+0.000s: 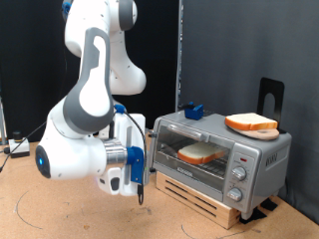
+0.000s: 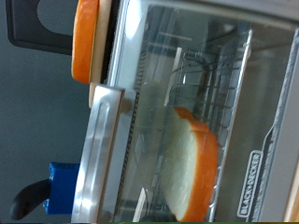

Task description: Make a piece of toast with the oven

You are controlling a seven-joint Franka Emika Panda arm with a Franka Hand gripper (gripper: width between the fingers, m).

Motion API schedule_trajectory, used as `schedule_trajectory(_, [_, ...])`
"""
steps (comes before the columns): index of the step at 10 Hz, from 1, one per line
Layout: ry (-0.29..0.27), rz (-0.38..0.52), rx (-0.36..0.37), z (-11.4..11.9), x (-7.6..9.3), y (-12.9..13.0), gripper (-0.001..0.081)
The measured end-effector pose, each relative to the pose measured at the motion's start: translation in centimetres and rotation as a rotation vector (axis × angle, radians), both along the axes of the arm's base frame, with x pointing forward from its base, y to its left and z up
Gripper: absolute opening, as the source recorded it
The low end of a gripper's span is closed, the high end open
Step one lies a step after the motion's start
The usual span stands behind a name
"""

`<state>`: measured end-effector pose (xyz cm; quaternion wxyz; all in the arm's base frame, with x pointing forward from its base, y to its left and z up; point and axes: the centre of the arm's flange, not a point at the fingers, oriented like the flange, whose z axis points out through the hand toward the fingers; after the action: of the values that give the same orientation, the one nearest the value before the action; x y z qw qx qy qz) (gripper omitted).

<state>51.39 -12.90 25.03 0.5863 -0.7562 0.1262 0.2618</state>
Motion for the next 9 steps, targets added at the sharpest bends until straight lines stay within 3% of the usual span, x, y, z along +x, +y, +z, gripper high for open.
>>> schedule_trajectory(3, [-0.03, -0.001, 0.016, -1.4, 3.3, 0.1, 0.0807])
schedule_trajectory(5, [-0.031, -0.006, 0.036, -1.3, 3.3, 0.2, 0.0807])
schedule_trajectory(9, [-0.081, -0.021, 0.034, -3.2, 7.2, 1.3, 0.0807])
